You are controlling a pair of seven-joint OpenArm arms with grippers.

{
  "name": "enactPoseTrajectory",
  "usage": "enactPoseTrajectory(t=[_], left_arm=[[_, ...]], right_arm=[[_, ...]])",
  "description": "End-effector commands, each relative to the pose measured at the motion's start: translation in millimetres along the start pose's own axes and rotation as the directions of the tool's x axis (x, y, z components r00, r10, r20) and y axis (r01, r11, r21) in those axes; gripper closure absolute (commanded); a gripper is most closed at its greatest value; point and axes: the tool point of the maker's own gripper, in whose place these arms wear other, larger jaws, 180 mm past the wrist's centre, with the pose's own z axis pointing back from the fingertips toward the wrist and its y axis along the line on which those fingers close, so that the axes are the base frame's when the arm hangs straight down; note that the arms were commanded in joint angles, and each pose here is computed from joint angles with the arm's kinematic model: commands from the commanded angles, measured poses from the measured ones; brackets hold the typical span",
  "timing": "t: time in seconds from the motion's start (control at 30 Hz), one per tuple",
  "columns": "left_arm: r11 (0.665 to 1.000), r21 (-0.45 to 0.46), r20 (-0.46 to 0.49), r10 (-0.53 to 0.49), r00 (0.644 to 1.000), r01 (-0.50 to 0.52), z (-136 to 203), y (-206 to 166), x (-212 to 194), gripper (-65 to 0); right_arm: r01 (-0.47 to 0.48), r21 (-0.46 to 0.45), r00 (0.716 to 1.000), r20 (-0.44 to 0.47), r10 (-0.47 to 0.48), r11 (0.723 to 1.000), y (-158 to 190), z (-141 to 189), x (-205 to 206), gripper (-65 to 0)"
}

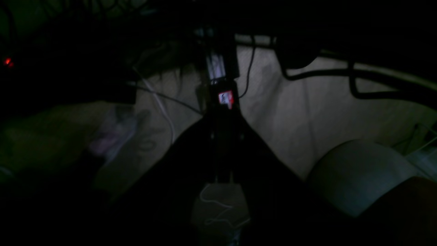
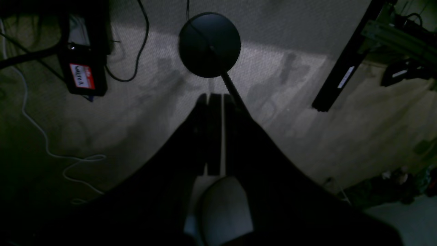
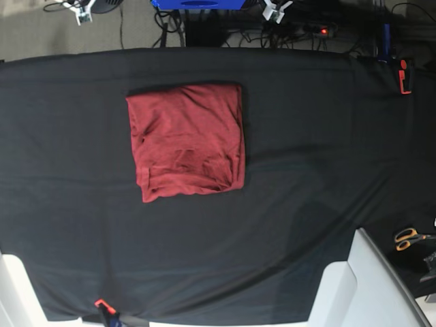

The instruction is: Fold the T-shirt properly

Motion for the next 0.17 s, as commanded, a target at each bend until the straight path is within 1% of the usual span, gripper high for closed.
enactPoseTrajectory(t=[0.0,0.13], left_arm=[[1.0,-0.01,0.001,0.002,1.0,-0.002,-0.2,-4.2,-2.2,0.0],[1.0,-0.01,0.007,0.0,1.0,0.0,-0.6,-4.1,0.5,0.0]], right_arm=[[0.003,-0.02,1.0,0.003,-0.003,1.0,-8.1,0.3,-1.8,-1.5],[0.002,-0.019,1.0,-0.003,-0.002,1.0,-8.0,0.7,-4.5,-1.5]])
